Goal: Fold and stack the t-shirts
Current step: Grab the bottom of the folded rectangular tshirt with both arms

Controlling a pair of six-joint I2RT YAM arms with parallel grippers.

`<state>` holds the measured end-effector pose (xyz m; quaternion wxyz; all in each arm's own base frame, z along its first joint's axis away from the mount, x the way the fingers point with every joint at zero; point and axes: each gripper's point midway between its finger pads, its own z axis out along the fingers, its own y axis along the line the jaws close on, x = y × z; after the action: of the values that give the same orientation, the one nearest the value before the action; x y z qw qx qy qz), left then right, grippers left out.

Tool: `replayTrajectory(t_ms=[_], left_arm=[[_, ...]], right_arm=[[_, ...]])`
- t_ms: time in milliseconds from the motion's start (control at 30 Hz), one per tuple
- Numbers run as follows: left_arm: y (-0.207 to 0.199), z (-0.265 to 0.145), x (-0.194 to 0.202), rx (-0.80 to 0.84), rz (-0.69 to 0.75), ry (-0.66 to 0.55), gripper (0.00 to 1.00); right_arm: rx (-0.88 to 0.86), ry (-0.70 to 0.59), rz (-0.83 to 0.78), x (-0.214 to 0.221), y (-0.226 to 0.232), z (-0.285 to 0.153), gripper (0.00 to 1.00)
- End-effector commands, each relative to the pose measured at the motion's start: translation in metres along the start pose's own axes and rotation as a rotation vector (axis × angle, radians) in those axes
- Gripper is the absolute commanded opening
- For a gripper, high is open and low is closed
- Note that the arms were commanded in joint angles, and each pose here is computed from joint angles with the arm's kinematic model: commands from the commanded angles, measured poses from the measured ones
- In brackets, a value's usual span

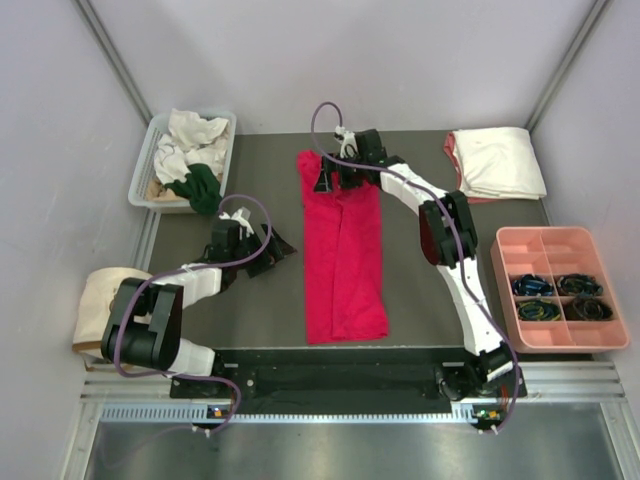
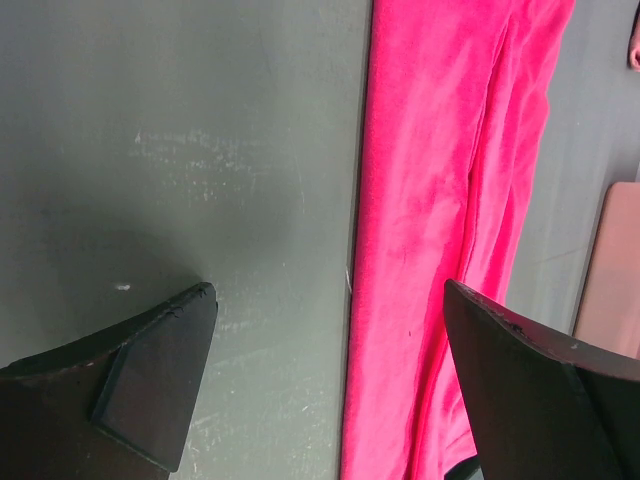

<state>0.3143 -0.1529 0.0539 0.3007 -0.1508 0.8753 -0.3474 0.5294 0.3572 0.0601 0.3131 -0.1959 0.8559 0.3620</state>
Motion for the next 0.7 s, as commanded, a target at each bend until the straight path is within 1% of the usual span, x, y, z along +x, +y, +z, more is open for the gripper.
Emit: replayTrajectory(t_ms=[0,333,467,667], left_arm=[[-0.005,0.001,-0.001,0.034,0.006,-0.013,0.99],[-0.005,0.001,-0.001,0.036,0.008,-0.013,0.99],[-0.005,0.002,-0.001,0.037,0.006,-0.014,0.99],[-0.005,0.003,0.0,0.038,0.002,-0.007,0.99]], right_arm=[[-0.09,-0.027,-0.016,-0.022,0.037,-0.025,0.98],[-0.105,-0.053,-0.063,-0.035,0.051,-0.04,0.99],[-0.135,-0.054,-0.07,-0.039,0.059,-0.043,0.99],[-0.189,-0.031,-0.064,-0.035,0.068,-0.044,0.99]])
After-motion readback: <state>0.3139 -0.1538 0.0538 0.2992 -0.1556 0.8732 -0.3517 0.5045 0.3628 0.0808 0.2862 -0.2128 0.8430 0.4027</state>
